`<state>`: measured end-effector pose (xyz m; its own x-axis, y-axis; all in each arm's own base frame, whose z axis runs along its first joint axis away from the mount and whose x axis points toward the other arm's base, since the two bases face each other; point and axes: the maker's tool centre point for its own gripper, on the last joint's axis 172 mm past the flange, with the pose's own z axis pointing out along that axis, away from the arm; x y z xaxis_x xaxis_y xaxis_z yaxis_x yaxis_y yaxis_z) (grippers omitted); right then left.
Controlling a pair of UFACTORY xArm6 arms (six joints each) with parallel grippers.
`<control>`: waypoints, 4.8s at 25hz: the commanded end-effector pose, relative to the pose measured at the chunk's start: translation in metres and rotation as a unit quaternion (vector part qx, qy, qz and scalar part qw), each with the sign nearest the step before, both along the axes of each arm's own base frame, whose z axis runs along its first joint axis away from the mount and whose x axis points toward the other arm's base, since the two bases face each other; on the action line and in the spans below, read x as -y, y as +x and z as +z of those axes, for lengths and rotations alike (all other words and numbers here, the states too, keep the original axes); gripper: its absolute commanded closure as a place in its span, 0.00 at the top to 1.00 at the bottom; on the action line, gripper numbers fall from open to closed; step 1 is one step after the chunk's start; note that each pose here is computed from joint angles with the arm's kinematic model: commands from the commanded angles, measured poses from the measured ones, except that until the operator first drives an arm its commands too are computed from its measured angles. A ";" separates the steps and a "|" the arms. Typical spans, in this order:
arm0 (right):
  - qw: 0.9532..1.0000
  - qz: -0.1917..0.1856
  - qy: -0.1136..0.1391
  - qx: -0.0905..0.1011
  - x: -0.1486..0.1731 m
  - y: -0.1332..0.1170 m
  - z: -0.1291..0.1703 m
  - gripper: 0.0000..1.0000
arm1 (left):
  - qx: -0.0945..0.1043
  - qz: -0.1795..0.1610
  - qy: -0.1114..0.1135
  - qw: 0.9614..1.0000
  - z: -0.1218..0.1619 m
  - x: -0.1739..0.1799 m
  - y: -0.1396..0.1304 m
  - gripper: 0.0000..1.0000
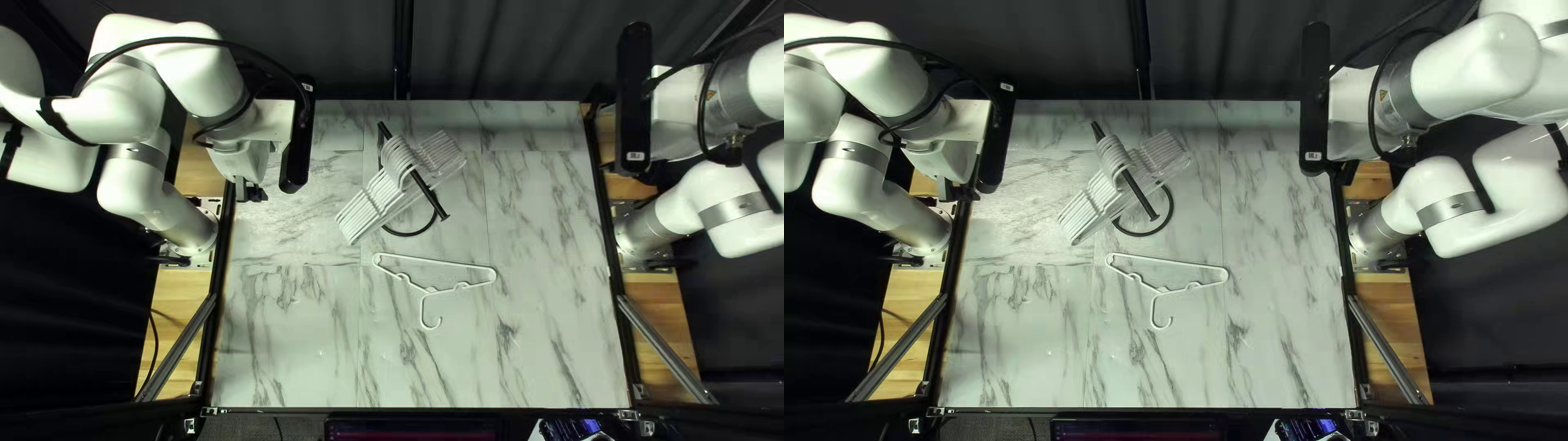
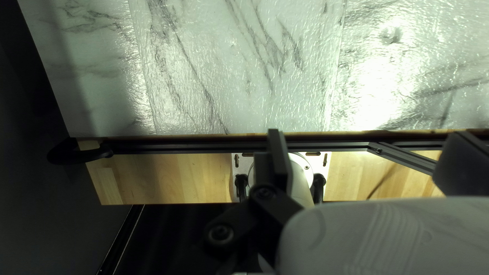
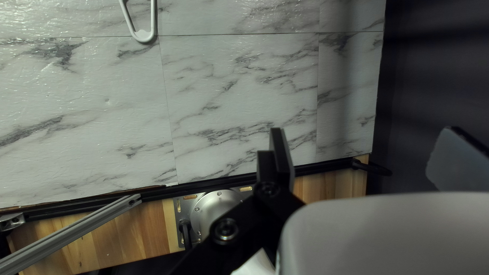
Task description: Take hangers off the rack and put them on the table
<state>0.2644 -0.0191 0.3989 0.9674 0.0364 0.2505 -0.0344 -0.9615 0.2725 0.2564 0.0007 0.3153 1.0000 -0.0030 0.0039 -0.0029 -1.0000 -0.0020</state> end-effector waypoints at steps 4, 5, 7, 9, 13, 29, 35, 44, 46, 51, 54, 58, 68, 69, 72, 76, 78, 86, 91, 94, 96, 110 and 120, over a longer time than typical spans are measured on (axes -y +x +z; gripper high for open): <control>1.000 0.000 0.000 0.000 0.000 0.000 0.000 1.00 | 0.000 0.000 0.000 1.000 0.000 0.000 0.000 1.00; 1.000 0.000 0.000 0.000 0.000 0.000 0.000 1.00 | 0.000 0.000 0.000 1.000 0.000 0.000 0.000 1.00; 1.000 0.000 0.000 0.000 0.000 0.000 0.000 1.00 | 0.000 0.000 0.000 1.000 0.000 0.000 0.000 1.00; 1.000 0.000 0.000 0.000 0.000 0.000 0.000 1.00 | 0.000 0.000 0.000 1.000 0.000 0.000 0.000 1.00; 1.000 0.000 0.000 0.000 0.000 0.000 0.000 1.00 | 0.000 0.000 0.000 1.000 0.000 0.000 0.000 1.00; 1.000 0.000 0.000 0.000 0.000 0.000 0.000 1.00 | 0.000 0.000 0.000 1.000 0.000 0.000 0.000 1.00; 1.000 0.000 0.000 0.000 0.000 0.000 0.000 1.00 | -0.005 0.017 -0.007 1.000 -0.007 0.034 0.007 1.00; 1.000 0.000 0.000 0.000 0.000 0.000 0.000 1.00 | 0.020 0.087 0.027 0.996 -0.026 0.097 0.051 1.00; 1.000 0.000 0.000 0.000 0.000 0.000 0.000 1.00 | 0.019 0.101 0.051 0.993 -0.037 0.116 0.067 1.00; 1.000 0.000 0.000 0.000 0.000 0.000 0.000 1.00 | 0.008 0.151 0.121 0.981 -0.052 0.150 0.091 1.00; 1.000 0.000 0.000 0.000 0.000 0.000 0.000 1.00 | -0.007 0.198 0.168 0.966 -0.052 0.144 0.087 1.00; 1.000 0.000 0.000 0.000 0.000 0.000 0.000 1.00 | -0.007 0.198 0.168 0.966 -0.052 0.144 0.087 1.00; 1.000 0.000 0.000 0.000 0.000 0.000 0.000 1.00 | 0.062 0.251 0.183 0.948 -0.039 0.132 0.106 1.00; 1.000 0.000 0.000 0.000 0.000 0.000 0.000 1.00 | 0.072 0.260 0.184 0.945 -0.037 0.133 0.111 1.00; 1.000 0.000 0.000 0.000 0.000 0.000 0.000 1.00 | 0.104 0.301 0.186 0.930 -0.035 0.137 0.132 1.00; 1.000 0.000 0.000 0.000 0.000 0.000 0.000 1.00 | 0.103 0.326 0.190 0.920 -0.041 0.129 0.141 1.00; 1.000 0.000 0.000 0.000 0.000 0.000 0.000 1.00 | 0.103 0.326 0.190 0.920 -0.041 0.129 0.141 1.00; 1.000 0.000 0.000 0.000 0.000 0.000 0.000 1.00 | 0.104 0.324 0.186 0.922 -0.047 0.129 0.142 1.00; 1.000 0.000 0.000 0.000 0.000 0.000 0.000 1.00 | 0.133 0.267 0.155 0.942 -0.075 0.114 0.149 1.00; 1.000 0.000 0.000 0.000 0.000 0.000 0.000 1.00 | 0.133 0.267 0.155 0.942 -0.075 0.114 0.149 1.00; 1.000 0.000 0.000 0.000 0.000 0.000 0.000 1.00 | 0.133 0.267 0.155 0.942 -0.075 0.114 0.149 1.00; 1.000 0.000 0.000 0.000 0.000 0.000 0.000 1.00 | 0.131 0.296 0.212 0.922 -0.093 0.126 0.179 1.00; 1.000 0.000 0.000 0.000 0.000 0.000 0.000 1.00 | 0.180 0.271 0.179 0.929 -0.085 0.123 0.177 1.00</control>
<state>0.2644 -0.0191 0.3989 0.9674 0.0364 0.2505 -0.0344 -0.9615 0.2725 0.4314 -0.1201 0.2269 0.7872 0.4553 0.4159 0.5850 -0.7647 -0.2701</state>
